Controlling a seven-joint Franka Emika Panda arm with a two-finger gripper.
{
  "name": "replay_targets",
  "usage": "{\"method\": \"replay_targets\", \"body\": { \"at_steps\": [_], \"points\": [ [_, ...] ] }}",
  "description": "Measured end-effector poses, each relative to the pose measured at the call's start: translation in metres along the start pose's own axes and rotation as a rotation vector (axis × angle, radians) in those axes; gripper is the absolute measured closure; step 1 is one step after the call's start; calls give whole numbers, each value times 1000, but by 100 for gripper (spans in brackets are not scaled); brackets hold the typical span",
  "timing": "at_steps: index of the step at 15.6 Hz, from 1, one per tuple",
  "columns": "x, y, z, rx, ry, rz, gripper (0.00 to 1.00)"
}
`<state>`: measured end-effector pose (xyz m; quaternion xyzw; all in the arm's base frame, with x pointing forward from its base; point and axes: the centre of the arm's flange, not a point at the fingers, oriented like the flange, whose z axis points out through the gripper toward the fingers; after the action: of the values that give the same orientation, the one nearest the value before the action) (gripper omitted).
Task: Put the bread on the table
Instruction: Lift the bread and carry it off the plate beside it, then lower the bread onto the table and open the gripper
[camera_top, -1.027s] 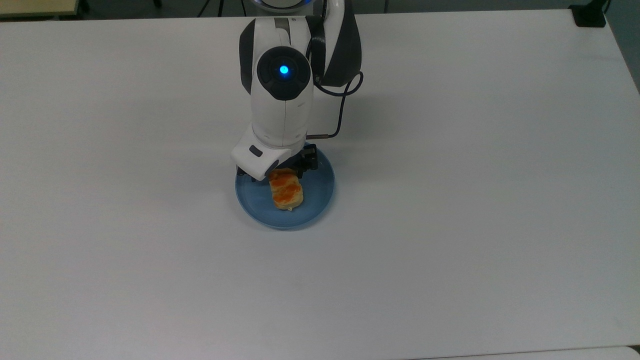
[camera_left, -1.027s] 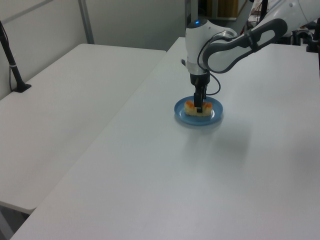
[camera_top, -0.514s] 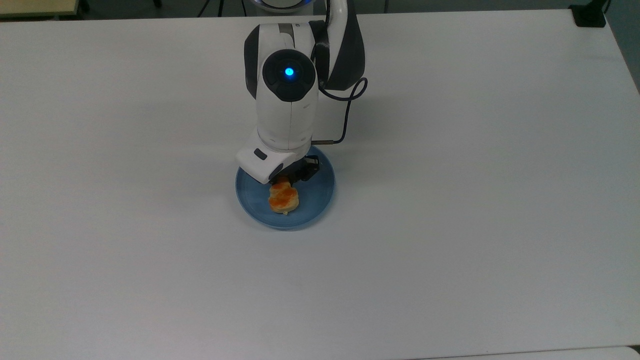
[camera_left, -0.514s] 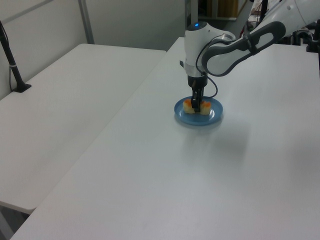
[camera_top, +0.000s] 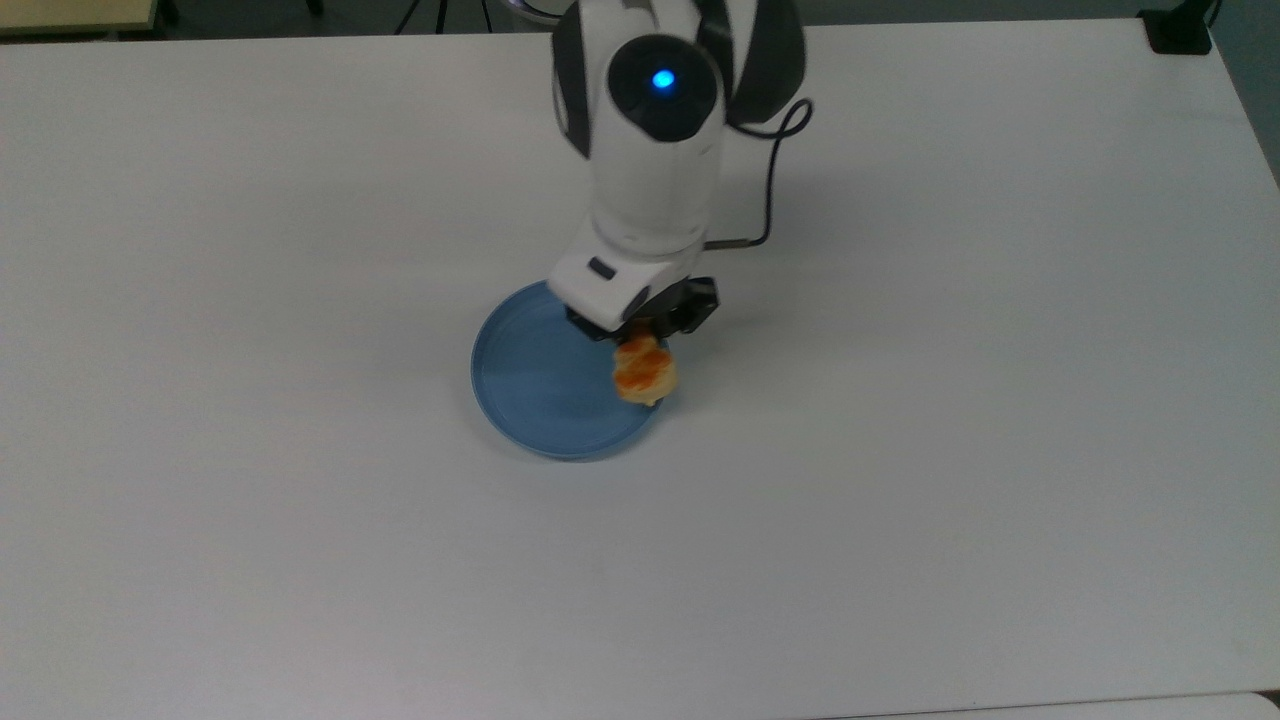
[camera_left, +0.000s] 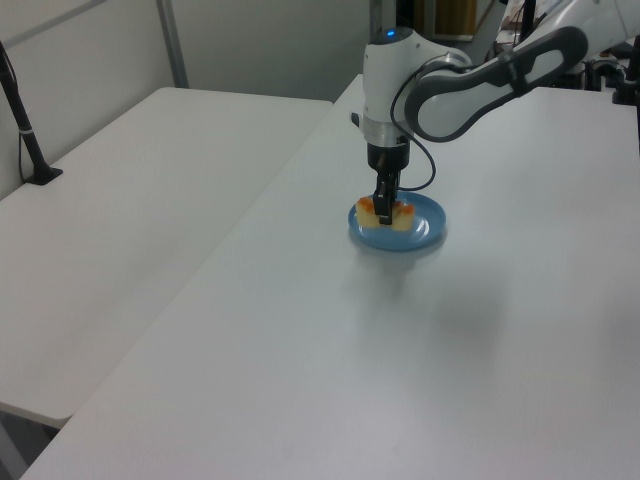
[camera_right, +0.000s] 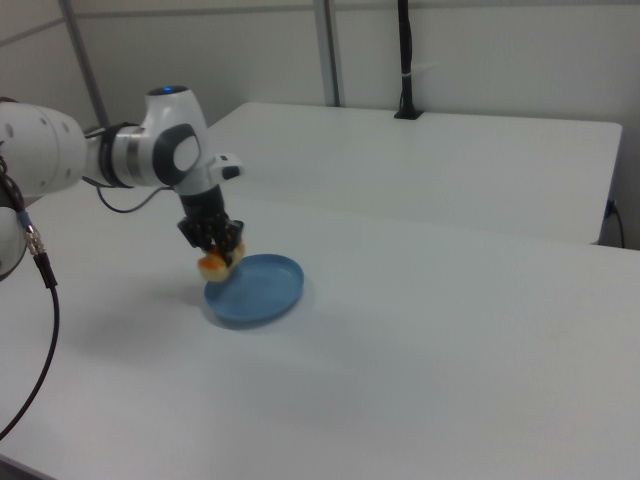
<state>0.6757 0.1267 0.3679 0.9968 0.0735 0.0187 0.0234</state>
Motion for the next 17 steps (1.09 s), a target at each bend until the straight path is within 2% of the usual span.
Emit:
{"method": "replay_targets", "body": {
  "at_steps": [3, 6, 9, 12, 15, 17],
  "points": [
    [-6, -53, -17, 22, 8, -4, 70],
    [-14, -106, -16, 26, 3, -7, 70],
    [-23, -145, -2, 24, -20, -2, 68],
    [-26, -156, 28, 15, -64, 11, 67],
    [-24, -153, 47, 3, -82, 14, 54],
    [-23, -151, 45, 4, -77, 18, 38]
  ]
}}
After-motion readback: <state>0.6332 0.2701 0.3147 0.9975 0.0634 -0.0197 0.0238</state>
